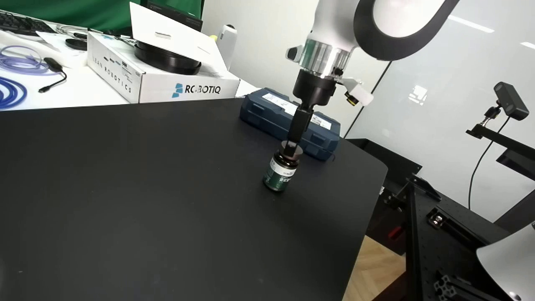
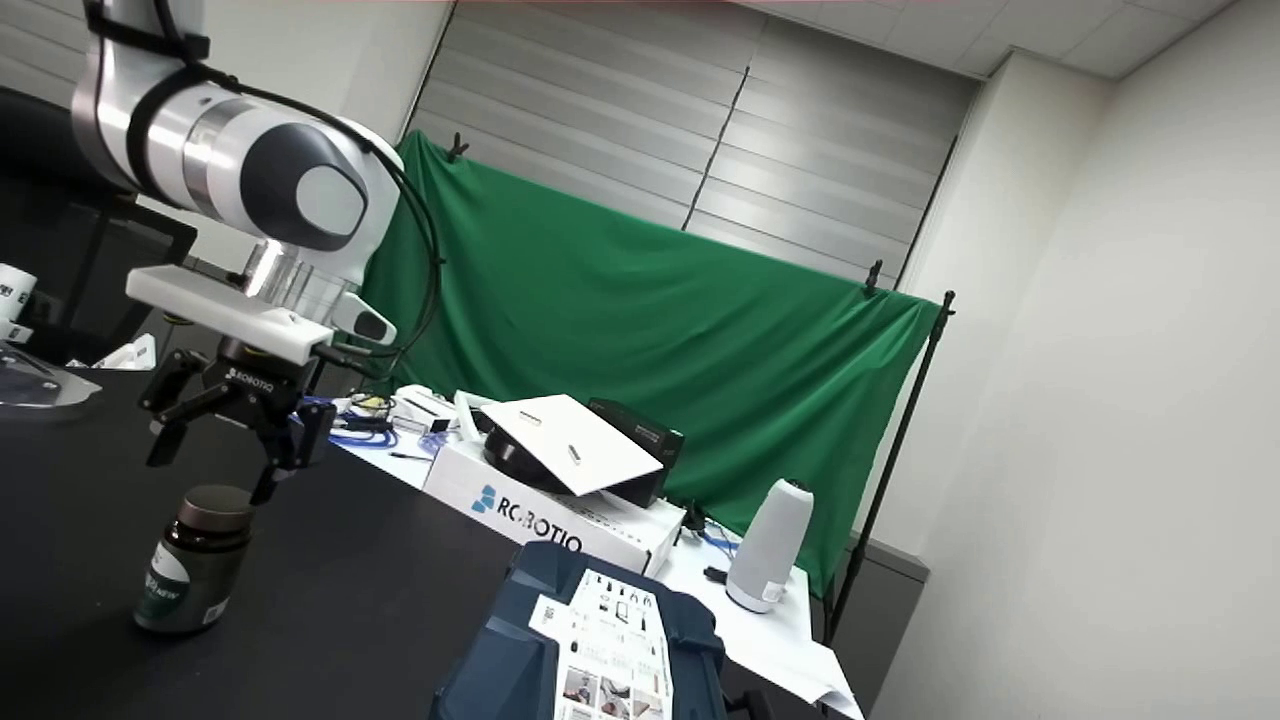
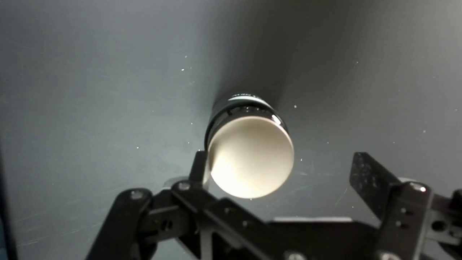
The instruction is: Pick up the bottle and put it on top of the briefcase
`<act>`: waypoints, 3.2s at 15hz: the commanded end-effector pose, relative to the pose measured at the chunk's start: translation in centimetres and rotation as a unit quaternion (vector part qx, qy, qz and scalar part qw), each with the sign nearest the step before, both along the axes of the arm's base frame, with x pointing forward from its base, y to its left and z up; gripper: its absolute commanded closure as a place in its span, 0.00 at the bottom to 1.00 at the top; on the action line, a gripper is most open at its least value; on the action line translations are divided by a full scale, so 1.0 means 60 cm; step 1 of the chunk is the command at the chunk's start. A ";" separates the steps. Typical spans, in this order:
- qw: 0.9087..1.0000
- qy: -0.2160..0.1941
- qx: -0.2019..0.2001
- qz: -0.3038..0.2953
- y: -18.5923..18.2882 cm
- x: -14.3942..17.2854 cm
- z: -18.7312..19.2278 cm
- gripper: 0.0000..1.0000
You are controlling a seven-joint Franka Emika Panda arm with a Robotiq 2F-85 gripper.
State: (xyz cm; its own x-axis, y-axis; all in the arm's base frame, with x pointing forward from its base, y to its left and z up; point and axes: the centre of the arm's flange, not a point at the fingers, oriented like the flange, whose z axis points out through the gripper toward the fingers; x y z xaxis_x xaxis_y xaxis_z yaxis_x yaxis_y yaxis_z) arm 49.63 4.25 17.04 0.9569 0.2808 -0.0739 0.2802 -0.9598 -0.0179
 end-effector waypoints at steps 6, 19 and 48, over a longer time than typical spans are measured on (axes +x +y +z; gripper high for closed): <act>1.000 -0.007 0.003 0.000 -0.016 0.005 -0.031 0.25; 0.999 -0.030 -0.008 -0.019 -0.050 0.041 0.044 0.64; 0.970 0.024 -0.059 -0.234 -0.606 0.201 0.133 0.64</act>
